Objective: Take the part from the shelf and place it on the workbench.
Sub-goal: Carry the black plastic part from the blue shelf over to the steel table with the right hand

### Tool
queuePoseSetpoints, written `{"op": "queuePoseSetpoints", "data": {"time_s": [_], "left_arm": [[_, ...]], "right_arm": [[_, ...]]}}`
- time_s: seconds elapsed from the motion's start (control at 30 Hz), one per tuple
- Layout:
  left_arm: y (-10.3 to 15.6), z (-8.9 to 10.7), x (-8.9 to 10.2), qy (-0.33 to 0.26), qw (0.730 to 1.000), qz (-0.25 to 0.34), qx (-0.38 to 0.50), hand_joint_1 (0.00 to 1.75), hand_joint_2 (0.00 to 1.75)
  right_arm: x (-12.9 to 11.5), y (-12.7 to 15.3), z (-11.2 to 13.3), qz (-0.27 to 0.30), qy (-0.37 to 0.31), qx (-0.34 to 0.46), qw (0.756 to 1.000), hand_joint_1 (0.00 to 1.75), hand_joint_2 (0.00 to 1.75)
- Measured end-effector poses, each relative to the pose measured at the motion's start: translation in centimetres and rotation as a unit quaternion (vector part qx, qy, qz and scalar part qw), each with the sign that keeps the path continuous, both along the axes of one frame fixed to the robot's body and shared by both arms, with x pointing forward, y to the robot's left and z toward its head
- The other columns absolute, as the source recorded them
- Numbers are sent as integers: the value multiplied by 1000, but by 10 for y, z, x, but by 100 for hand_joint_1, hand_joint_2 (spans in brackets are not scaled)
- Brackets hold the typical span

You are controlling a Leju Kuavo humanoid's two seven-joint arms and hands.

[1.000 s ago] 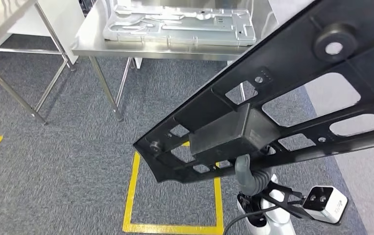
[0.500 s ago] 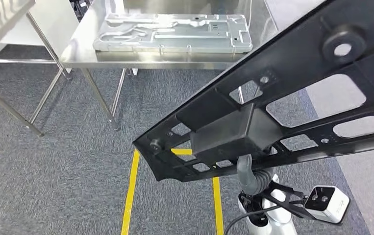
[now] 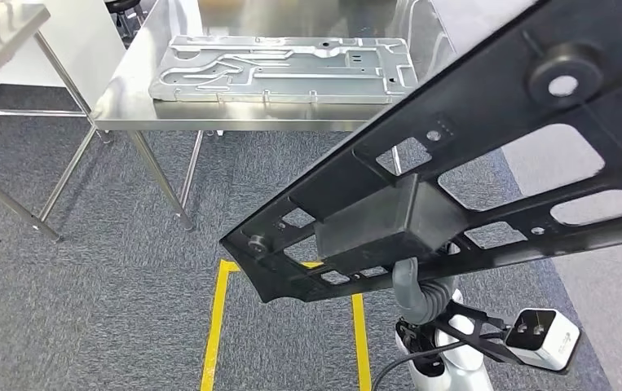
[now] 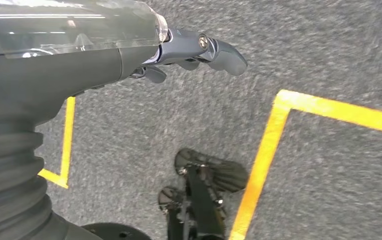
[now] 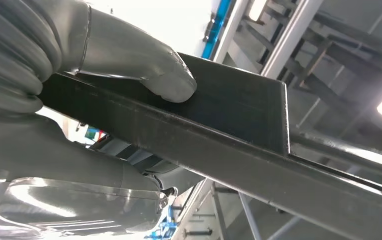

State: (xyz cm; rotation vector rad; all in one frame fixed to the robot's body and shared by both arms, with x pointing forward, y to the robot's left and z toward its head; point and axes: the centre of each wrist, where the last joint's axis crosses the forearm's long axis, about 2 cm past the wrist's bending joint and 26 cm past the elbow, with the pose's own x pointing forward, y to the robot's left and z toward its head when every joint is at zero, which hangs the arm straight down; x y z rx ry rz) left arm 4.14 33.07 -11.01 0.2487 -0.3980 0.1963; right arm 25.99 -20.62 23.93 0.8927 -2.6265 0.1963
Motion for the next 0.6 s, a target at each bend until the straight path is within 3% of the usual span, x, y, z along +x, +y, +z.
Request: {"op": "queuePoseSetpoints", "data": {"time_s": [0.6], "left_arm": [[0,0,3,-1,1000,-1,4,0,175]], "right_arm": [[-2,0,-2,-3,2,-4,1000,175,175]]}}
